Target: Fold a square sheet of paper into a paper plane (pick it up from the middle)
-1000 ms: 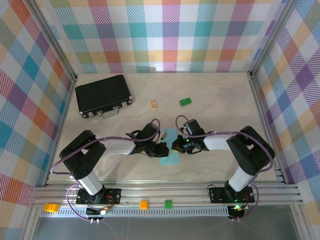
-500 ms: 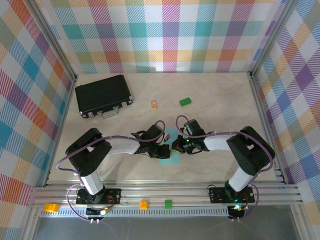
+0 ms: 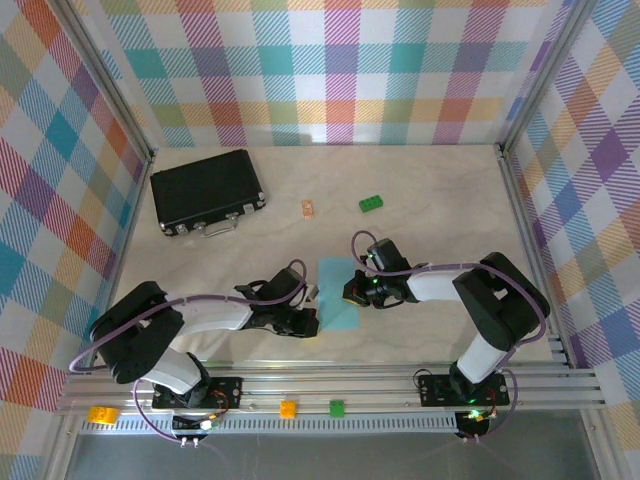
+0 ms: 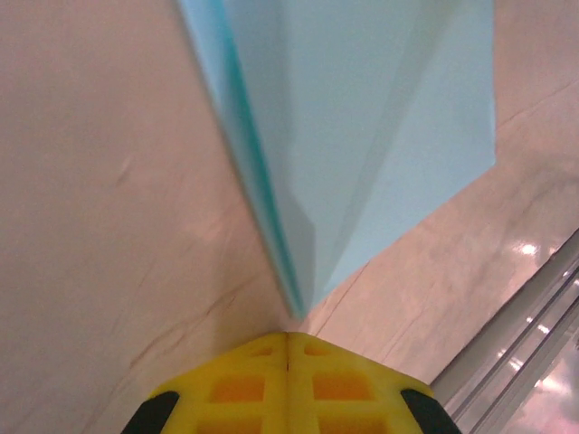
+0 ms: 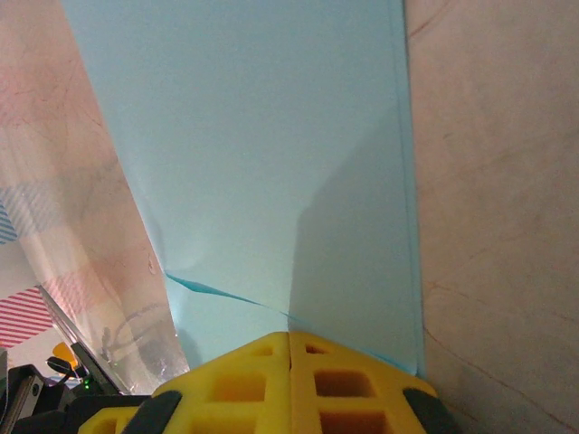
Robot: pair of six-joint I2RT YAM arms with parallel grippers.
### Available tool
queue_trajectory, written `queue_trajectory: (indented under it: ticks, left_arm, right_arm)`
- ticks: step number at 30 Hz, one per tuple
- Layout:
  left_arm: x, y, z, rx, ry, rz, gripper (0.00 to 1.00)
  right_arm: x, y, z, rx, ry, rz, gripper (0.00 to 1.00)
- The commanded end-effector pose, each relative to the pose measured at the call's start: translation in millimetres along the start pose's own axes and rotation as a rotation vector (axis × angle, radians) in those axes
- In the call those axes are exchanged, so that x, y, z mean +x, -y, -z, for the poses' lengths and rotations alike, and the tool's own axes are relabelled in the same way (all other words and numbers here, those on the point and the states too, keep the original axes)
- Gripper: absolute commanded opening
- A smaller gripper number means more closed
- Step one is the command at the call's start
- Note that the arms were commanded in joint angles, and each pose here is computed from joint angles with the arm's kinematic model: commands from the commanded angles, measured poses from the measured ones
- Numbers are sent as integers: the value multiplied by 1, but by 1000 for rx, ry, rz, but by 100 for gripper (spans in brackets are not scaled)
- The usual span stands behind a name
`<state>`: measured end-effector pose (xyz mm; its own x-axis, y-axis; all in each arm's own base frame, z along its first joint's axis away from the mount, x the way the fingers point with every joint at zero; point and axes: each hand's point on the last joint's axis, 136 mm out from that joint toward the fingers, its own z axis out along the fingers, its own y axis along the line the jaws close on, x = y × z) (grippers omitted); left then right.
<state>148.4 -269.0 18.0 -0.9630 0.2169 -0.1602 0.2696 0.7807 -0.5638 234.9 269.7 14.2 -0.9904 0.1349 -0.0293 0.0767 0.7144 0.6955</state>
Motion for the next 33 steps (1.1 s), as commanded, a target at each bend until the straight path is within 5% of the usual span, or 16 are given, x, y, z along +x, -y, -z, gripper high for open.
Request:
queue_trajectory:
  ticks: [1,9,16,22,33]
  left_arm:
    - [12,-13,13,-73,-1,-5,2]
    - [-25,-6,52,-99,217,23,0]
    - [-61,37,57,62,282,0,2]
    - [-81,63,38,141,224,-45,3]
    - [-85,17,-12,-63,134,-24,0]
  right_arm:
    - [10,35,-7,115,-24,-62,0]
    - [-9,-40,19,-96,17,86,13]
    - [-2,-26,46,1,79,67,20]
    - [22,-4,52,13,56,-20,28]
    - [51,4,47,-6,-52,-99,35]
